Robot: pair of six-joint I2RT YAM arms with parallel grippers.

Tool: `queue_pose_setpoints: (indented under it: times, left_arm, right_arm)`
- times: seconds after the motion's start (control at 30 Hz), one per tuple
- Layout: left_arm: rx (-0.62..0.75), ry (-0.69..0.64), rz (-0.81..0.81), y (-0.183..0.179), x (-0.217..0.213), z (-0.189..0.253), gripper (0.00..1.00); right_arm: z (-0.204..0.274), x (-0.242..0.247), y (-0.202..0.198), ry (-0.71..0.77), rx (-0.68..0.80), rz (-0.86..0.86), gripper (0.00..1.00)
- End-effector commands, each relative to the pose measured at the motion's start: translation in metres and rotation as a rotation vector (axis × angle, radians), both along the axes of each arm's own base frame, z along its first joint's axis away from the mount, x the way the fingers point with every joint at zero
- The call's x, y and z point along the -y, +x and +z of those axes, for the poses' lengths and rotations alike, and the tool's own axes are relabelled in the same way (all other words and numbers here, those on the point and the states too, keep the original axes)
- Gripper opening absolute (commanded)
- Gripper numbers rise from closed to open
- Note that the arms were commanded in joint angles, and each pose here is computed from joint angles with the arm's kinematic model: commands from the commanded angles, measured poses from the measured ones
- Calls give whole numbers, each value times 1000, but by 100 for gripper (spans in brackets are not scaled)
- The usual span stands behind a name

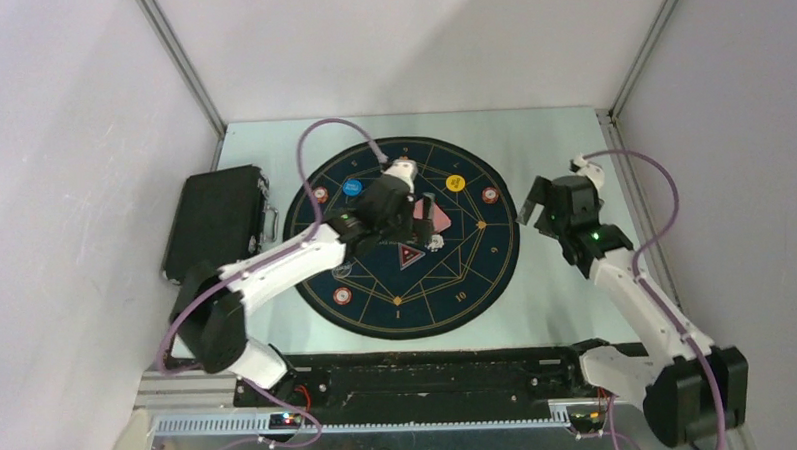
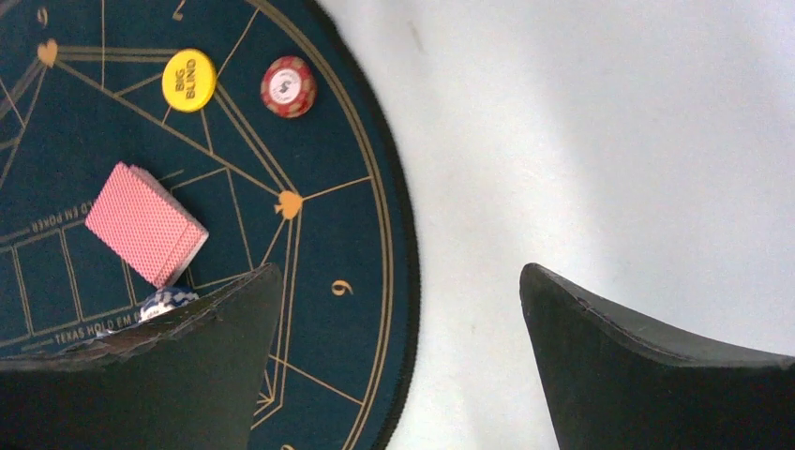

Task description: Distribute texas hold em gaming equipment

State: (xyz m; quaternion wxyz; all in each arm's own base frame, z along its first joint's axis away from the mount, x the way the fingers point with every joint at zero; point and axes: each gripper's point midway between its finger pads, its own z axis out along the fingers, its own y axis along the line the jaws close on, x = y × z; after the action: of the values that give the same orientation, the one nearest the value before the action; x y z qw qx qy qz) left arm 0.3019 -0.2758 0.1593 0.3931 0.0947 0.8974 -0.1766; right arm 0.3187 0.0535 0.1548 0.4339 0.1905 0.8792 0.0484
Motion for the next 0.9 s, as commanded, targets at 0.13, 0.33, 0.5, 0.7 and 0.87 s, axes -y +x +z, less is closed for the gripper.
queue_pose_setpoints:
  times: [0.13, 0.33, 0.5, 0.7, 0.87]
  left_arm:
    - [-84, 15, -162, 14, 63, -23, 100]
    - [-128, 88, -148, 25, 73, -44, 100]
    - [-155, 143, -151, 27, 71, -59, 99]
    - [-204, 181, -173, 24, 74, -81, 93]
    - [-209, 222, -170, 30, 73, -88, 91]
  right_arm:
    - [32, 25, -4, 112, 238, -127, 100]
    - [33, 26, -3, 134, 259, -129, 100]
    - [29, 28, -2, 138, 248, -140, 100]
    - [23, 31, 0, 135, 231, -151, 100]
    - [22, 33, 0, 137, 226, -156, 99]
